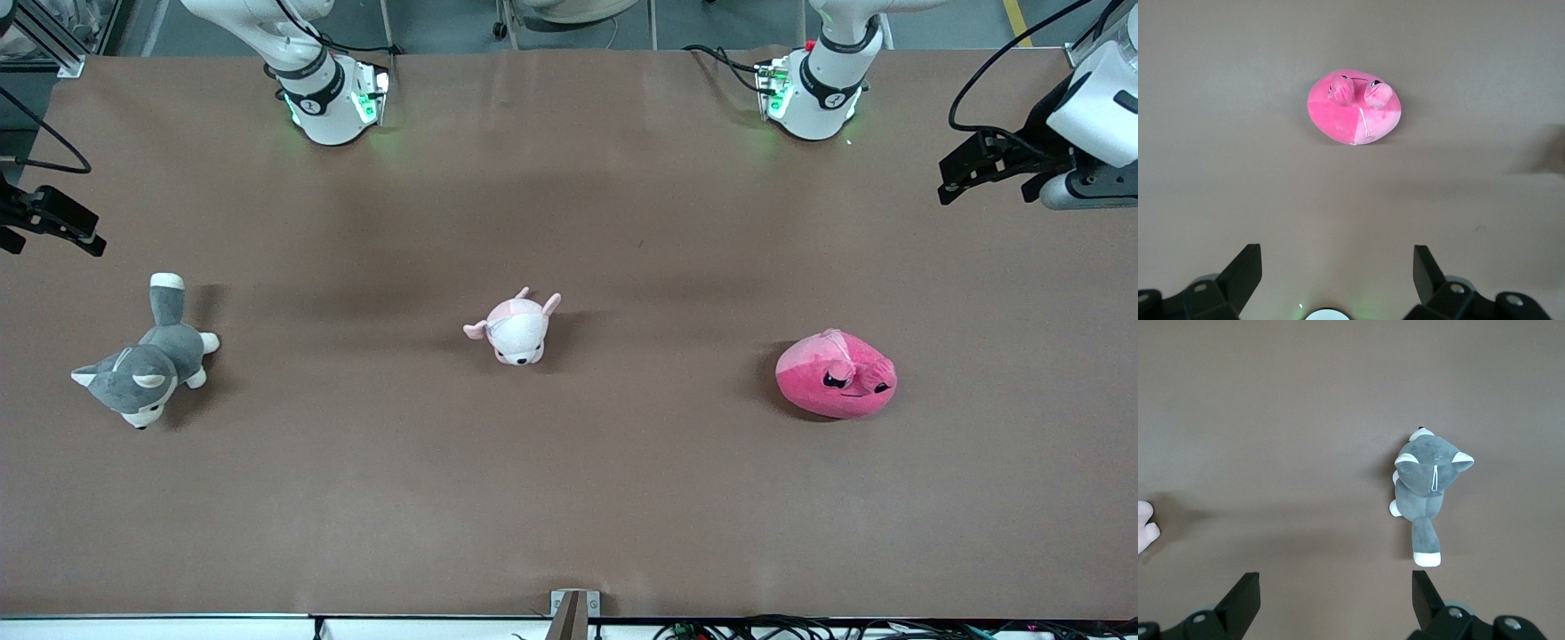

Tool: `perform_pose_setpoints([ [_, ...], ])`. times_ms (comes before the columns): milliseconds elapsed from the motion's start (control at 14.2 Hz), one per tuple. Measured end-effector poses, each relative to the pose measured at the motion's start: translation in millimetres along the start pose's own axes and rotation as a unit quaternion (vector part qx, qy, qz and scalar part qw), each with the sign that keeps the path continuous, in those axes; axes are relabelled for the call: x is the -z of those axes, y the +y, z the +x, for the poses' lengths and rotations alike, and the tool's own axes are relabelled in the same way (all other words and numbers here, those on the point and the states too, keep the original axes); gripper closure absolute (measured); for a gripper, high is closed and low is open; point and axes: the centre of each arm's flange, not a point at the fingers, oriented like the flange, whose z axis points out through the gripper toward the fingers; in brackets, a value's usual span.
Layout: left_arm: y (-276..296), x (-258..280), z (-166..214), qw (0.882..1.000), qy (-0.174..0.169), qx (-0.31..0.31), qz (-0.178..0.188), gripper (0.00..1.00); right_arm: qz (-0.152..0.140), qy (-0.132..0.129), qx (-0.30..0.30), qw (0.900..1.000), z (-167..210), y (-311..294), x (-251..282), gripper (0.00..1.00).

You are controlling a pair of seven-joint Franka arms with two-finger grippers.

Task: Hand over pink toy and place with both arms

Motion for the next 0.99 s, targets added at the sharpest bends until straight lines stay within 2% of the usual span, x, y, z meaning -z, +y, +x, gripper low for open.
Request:
perform_pose_setpoints([
  [424,-3.5,-4.5,4.4,1.0,-0.004,0.003,-0.001,0.0,0.0,0.0,-0.002,1.0,-0.1,1.9,-0.1,0.0],
  [989,-23.0,-76.6,70.2,1.0,-0.002,0.022,-0.013,0.0,0.0,0.0,-0.002,1.0,-0.2,2.6,-0.1,0.0],
])
